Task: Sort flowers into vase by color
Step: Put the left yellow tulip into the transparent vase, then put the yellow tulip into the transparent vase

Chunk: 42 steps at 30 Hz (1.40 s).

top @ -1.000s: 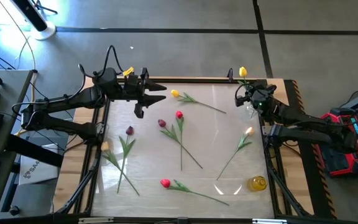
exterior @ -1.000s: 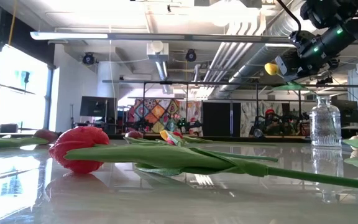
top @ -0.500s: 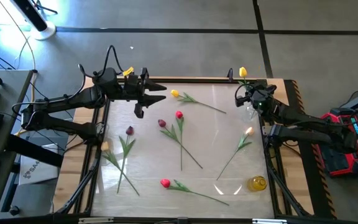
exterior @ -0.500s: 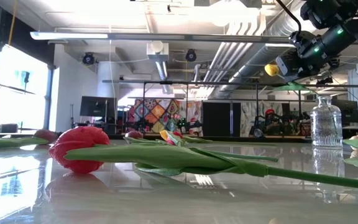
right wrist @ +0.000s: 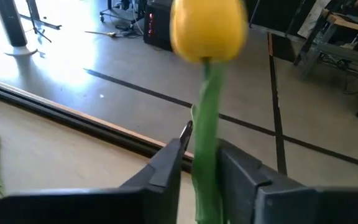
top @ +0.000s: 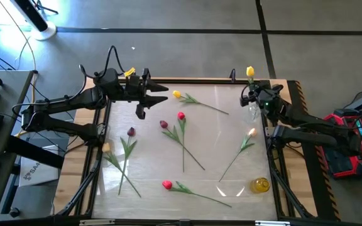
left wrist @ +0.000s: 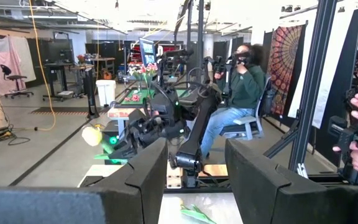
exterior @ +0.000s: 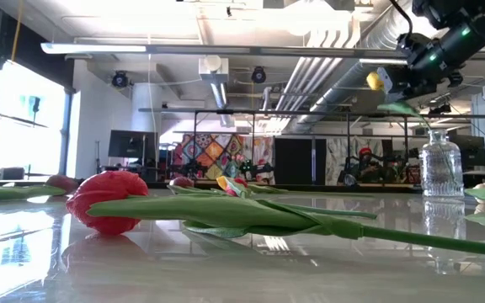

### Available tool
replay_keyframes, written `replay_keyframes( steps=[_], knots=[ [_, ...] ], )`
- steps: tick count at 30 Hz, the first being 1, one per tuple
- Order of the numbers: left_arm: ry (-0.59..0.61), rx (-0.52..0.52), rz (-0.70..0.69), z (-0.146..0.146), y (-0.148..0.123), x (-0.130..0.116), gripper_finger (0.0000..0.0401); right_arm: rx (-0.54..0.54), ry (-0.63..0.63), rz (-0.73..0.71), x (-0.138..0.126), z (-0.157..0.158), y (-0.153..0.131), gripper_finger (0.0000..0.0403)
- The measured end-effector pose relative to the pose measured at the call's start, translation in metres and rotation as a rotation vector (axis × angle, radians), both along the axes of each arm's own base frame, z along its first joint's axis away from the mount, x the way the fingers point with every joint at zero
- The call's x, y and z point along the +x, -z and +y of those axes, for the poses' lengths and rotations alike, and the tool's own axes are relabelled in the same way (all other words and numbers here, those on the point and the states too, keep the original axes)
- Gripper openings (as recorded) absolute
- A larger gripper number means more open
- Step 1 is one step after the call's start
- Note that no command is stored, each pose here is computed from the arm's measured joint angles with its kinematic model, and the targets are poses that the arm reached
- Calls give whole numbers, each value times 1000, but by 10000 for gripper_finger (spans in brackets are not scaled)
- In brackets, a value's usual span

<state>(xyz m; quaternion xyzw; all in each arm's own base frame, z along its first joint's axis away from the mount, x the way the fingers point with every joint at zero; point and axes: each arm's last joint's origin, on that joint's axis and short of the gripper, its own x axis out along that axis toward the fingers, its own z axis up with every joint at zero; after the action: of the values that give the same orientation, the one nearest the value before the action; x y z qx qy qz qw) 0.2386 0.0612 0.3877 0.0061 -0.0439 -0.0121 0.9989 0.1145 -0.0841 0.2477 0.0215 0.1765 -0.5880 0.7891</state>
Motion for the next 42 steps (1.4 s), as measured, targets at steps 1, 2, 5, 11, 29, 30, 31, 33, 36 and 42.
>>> replay_keyframes(
  steps=[1, 2, 5, 11, 29, 30, 31, 33, 36, 42],
  knots=[
    [0, 0, 0, 0, 0, 0, 151, 2, 0, 3, -1, 0, -2, 102],
    [0, 0, 0, 0, 0, 0, 151, 2, -1, 2, -2, 1, -5, 111],
    [0, 0, 0, 0, 0, 0, 151, 21, -13, -10, -5, 4, -12, 134],
    [0, 0, 0, 0, 0, 0, 151, 101, -45, -57, -12, 14, -30, 162],
    [0, 0, 1, 0, 0, 0, 151, 216, -243, -197, -52, 52, -112, 170],
    [0, 0, 0, 0, 0, 0, 151, 208, -280, -208, -51, 53, -116, 170],
    [0, 0, 0, 0, 0, 0, 151, 200, -316, -220, -50, 54, -119, 170],
    [0, 0, 1, 0, 0, 0, 151, 193, -384, -238, -46, 56, -122, 170],
    [0, 0, 1, 0, 0, 0, 151, 196, -475, -231, -32, 57, -125, 170],
    [0, 0, 0, 0, 0, 0, 151, 145, -664, -236, 4, 63, -133, 170]
  ],
)
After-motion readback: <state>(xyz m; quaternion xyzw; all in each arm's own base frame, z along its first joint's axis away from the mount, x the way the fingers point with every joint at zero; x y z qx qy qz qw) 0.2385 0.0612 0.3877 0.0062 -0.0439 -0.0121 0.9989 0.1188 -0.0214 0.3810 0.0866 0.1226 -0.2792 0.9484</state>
